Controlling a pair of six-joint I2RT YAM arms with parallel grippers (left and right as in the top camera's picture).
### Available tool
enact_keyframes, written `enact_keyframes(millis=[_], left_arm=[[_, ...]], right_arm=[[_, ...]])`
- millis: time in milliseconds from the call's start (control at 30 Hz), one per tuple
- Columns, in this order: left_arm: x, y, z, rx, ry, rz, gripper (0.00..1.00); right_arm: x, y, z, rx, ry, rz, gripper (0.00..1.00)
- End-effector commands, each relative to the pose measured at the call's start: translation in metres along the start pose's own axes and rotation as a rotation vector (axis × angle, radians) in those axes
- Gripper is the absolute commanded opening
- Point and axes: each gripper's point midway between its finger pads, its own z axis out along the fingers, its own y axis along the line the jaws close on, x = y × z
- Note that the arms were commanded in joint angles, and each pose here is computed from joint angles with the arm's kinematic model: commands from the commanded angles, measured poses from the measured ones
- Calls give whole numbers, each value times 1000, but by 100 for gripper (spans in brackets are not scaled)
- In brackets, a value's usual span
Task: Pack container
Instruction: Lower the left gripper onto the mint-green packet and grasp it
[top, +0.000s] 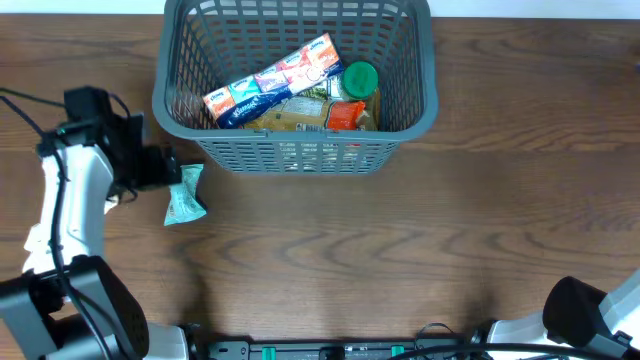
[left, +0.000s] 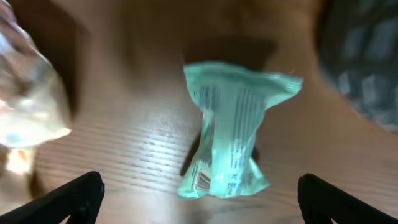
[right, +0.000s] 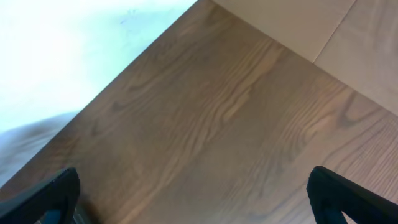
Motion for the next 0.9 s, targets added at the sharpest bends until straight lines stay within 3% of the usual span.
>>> enact_keyframes(millis=[0,500,867], left_arm=[[13,-2,11,13,8,-6,98],[18,-20,62,22,39,139,98],[16,-19,90,23,66,142,99]], right_arm=[[-1,-1,1,0,1,-11,99],[2,5,1,-37,17,-11,99],[2,5,1,-36,16,-12,99]])
